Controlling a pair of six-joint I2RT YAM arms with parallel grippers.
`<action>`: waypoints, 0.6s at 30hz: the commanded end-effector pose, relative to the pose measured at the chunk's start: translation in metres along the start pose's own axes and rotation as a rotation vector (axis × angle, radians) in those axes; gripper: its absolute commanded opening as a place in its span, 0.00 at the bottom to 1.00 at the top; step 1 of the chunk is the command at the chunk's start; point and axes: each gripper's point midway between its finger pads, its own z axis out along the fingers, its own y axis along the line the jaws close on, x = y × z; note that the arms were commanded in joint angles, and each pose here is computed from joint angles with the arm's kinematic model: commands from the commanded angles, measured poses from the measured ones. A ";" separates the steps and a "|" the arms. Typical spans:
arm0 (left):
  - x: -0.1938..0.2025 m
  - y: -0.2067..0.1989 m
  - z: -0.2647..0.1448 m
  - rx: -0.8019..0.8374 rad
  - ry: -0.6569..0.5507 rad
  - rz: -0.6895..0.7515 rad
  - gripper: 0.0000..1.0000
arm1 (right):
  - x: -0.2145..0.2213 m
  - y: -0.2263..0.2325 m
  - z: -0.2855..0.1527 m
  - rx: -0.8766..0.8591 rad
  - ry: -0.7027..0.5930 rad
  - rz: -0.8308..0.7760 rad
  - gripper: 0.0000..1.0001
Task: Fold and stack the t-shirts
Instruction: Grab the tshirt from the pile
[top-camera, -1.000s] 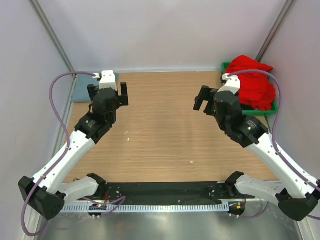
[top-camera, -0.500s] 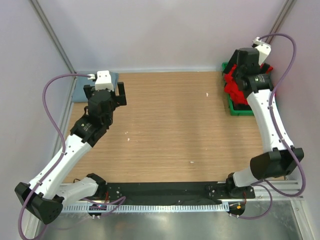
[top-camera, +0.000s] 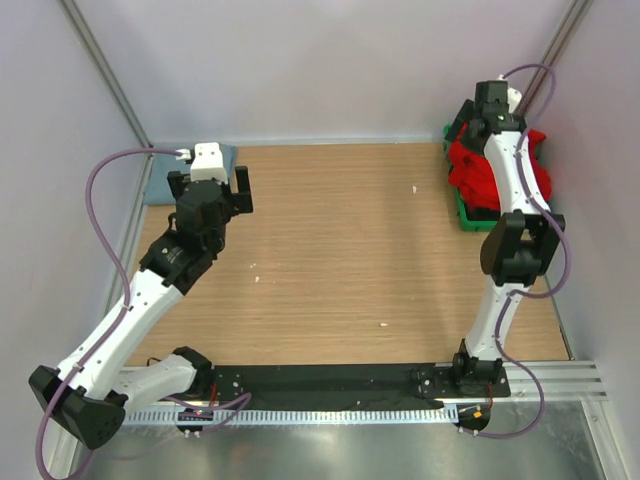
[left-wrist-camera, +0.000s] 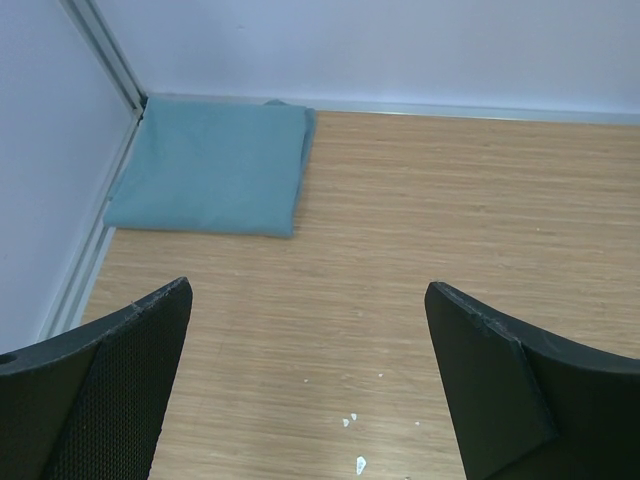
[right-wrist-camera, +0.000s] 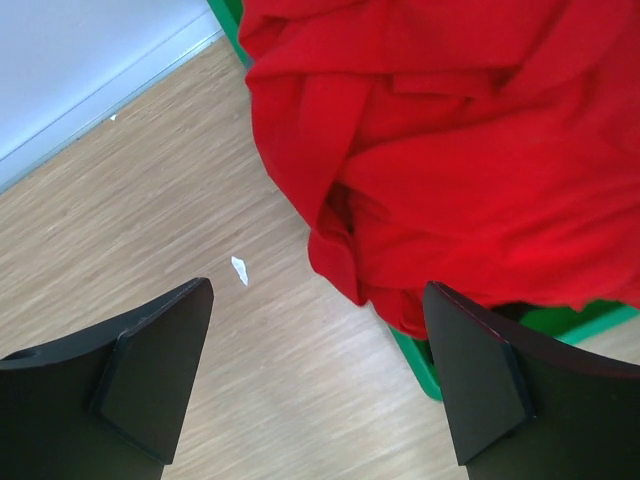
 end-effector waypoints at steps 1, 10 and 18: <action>-0.020 0.002 -0.008 0.011 -0.046 -0.049 1.00 | -0.018 0.016 0.013 -0.044 -0.018 -0.016 0.91; -0.020 0.003 -0.007 0.001 -0.037 -0.044 1.00 | 0.002 0.018 0.069 -0.026 0.038 -0.019 0.79; -0.018 0.002 -0.006 0.003 -0.026 -0.040 1.00 | -0.008 0.028 0.071 -0.093 0.019 -0.015 0.27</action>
